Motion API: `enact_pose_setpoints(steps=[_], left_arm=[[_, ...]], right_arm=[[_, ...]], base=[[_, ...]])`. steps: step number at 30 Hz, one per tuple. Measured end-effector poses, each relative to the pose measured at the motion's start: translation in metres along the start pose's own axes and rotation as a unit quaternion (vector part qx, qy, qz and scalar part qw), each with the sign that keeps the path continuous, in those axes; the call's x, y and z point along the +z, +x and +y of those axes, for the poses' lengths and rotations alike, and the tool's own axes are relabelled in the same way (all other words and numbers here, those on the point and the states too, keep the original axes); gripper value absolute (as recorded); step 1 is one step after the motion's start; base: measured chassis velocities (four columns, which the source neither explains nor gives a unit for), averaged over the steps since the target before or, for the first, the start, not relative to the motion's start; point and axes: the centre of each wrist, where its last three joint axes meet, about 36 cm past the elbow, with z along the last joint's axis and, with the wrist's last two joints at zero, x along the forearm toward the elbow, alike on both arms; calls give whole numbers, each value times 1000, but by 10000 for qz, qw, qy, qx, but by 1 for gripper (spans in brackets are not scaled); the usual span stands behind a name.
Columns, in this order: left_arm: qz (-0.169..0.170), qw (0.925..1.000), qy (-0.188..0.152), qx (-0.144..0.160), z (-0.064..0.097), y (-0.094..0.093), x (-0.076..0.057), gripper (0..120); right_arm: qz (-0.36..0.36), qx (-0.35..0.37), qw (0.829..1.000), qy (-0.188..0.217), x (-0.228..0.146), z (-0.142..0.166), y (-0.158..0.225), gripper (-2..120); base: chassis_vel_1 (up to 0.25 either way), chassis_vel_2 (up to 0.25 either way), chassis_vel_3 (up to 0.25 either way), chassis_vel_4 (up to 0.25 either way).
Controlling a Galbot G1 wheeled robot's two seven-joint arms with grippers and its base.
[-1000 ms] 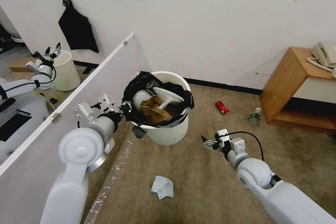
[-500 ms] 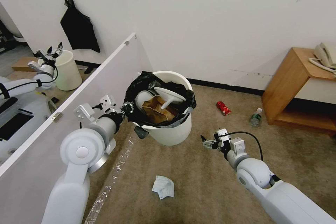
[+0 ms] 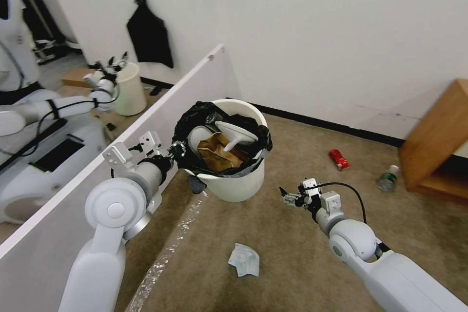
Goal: Pick up the trash bin, then pick up the garbage from the floor and place it into the trash bin.
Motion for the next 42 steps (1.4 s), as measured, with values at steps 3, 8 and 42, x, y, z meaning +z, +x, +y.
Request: enact_pose_setpoints(steps=[3,8,42], left_arm=[[-2,10000,-3,3,0,0,0,5],[-3,10000,-2,3,0,0,0,5],[141,9998,-51,-99,3,-11,12,5]], right_arm=[[9,5,10000,13,1,0,0,100],[42,-7,10000,42,4,0,2,100],[2386,-3188,9092,1215,-2,8,17,100]], base=[[0,0,0,0],[0,0,0,0],[0,0,0,0]])
